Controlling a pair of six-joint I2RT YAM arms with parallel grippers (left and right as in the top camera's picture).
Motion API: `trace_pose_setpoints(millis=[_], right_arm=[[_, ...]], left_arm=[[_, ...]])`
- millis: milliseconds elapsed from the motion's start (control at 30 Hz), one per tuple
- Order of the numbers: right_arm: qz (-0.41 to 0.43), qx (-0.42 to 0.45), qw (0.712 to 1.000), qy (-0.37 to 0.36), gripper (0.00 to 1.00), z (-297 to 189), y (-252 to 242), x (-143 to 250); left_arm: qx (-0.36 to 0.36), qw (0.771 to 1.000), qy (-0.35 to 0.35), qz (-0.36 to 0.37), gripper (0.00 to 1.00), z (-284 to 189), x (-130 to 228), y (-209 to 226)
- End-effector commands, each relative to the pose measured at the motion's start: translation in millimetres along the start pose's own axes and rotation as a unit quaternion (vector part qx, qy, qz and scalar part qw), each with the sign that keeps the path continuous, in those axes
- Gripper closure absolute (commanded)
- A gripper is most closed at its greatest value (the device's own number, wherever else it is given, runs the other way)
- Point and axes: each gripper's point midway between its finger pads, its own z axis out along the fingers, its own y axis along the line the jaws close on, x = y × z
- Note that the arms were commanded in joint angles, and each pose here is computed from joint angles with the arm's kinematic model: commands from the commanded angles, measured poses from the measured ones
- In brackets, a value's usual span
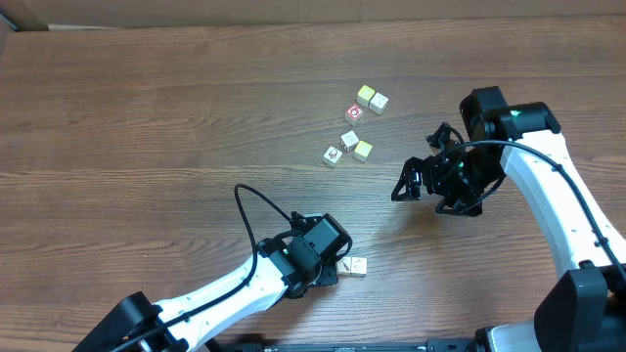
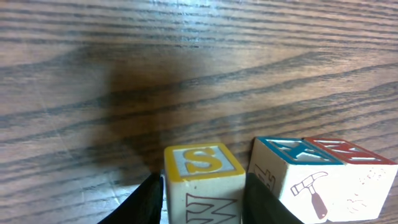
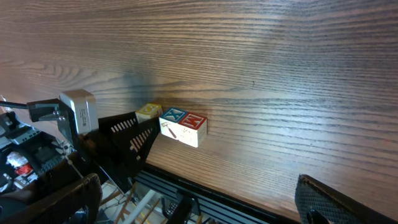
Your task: Flip 5 blocks
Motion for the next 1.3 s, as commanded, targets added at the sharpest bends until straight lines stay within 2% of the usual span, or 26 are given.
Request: trace_pose_setpoints(millis=[0, 233, 300, 367, 400, 533, 733, 1000, 1267], right_arm=[[-0.014, -0.002, 1.000, -0.014, 0.00, -7.0, 5.9, -2.4], [-0.014, -0.002, 1.000, -0.014, 0.00, -7.0, 6.0, -2.4], [-0.014, -0.002, 1.000, -0.014, 0.00, -7.0, 5.9, -1.9], [-0.013, -0.002, 1.000, -0.012, 0.00, -7.0, 5.8, -1.2], [-0.013, -0.002, 1.000, -0.011, 0.00, -6.9, 5.7, -0.9], [-0.013, -0.002, 1.000, -0.011, 0.00, -6.9, 5.7, -0.8], [-0.013, -0.002, 1.000, -0.011, 0.00, -6.9, 5.7, -0.8], [-0.013, -0.002, 1.000, -0.011, 0.00, -6.9, 5.6, -0.9], [-0.013, -0.002, 1.000, -0.012, 0.00, -6.9, 5.7, -1.0]], left_arm=[[0.002, 1.000, -0.025, 0.012, 0.66, -9.9, -10.1, 0.5], [0.009, 0.999, -0.044, 0.016, 0.60, -25.4, -14.2, 1.0], [0.012, 0.999, -0.046, 0.017, 0.63, -29.2, -14.1, 1.1], [0.006, 0.999, -0.042, 0.015, 0.89, -31.1, -11.5, 4.8], [0.000, 0.999, -0.038, 0.008, 0.96, -31.8, -9.4, 8.4], [-0.043, 0.998, -0.040, -0.030, 0.96, -34.8, -5.6, 28.6], [-0.053, 0.997, -0.043, -0.029, 0.96, -35.9, -5.5, 33.3], [-0.076, 0.997, 0.003, -0.014, 0.96, -16.5, 8.6, 38.6], [-0.053, 0.998, 0.018, 0.000, 0.96, -2.5, 9.3, 25.9]])
